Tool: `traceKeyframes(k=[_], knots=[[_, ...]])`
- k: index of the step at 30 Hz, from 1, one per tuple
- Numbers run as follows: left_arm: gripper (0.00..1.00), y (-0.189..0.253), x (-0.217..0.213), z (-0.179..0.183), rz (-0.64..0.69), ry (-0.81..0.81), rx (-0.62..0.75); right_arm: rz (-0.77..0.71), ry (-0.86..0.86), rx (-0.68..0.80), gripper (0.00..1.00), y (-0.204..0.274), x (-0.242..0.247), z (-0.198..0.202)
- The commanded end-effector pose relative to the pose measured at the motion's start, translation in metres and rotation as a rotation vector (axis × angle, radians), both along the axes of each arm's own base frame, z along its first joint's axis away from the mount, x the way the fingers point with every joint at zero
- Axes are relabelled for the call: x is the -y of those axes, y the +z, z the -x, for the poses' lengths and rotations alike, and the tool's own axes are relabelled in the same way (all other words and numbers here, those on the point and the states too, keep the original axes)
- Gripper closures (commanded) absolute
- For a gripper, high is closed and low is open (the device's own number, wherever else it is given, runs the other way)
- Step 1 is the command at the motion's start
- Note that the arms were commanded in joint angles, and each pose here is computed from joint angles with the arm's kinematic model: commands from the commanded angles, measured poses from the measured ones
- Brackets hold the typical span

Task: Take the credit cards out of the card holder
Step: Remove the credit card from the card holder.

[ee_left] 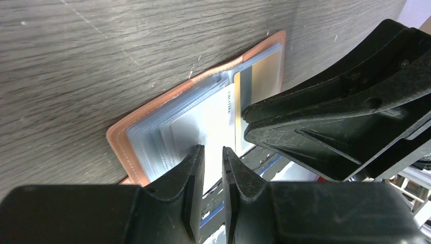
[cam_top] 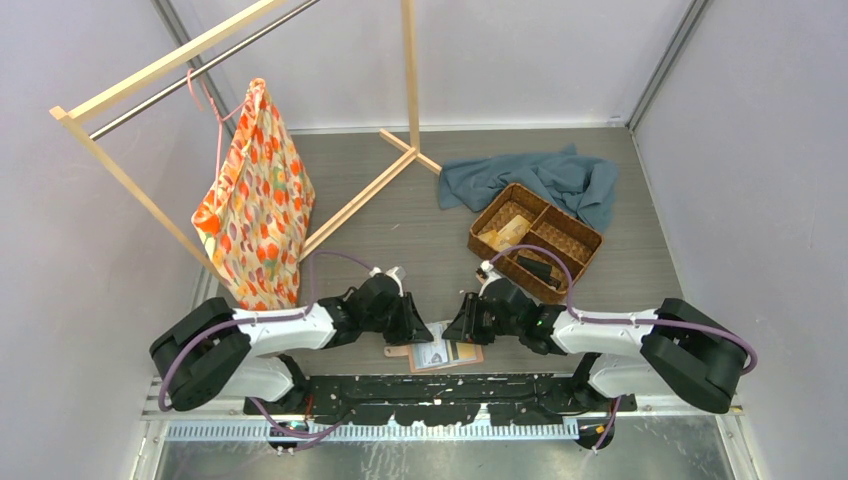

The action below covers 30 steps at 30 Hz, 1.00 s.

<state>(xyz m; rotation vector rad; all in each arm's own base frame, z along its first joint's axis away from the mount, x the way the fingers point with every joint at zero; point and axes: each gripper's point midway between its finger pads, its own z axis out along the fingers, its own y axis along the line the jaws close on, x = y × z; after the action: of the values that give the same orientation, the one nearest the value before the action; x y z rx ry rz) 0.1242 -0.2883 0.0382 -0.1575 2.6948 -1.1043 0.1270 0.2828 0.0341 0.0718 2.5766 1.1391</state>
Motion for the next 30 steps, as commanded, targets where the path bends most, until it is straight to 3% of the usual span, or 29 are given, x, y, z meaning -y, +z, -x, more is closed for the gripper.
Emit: traceKeyframes(k=[1, 9, 15, 30], knots=[[0.79, -0.008, 0.001, -0.001, -0.003, -0.001, -0.004, -0.019, -0.013, 0.029, 0.69, 0.005, -0.002, -0.007], [0.81, -0.007, 0.005, 0.000, 0.008, -0.009, -0.013, -0.019, -0.013, 0.022, 0.69, 0.002, -0.002, -0.006], [0.78, 0.017, -0.016, -0.010, -0.051, 0.041, 0.090, -0.020, -0.015, 0.023, 0.70, 0.003, -0.001, -0.007], [0.78, 0.001, -0.011, -0.001, -0.028, 0.010, 0.036, -0.023, -0.005, 0.014, 0.69, 0.000, -0.006, -0.008]])
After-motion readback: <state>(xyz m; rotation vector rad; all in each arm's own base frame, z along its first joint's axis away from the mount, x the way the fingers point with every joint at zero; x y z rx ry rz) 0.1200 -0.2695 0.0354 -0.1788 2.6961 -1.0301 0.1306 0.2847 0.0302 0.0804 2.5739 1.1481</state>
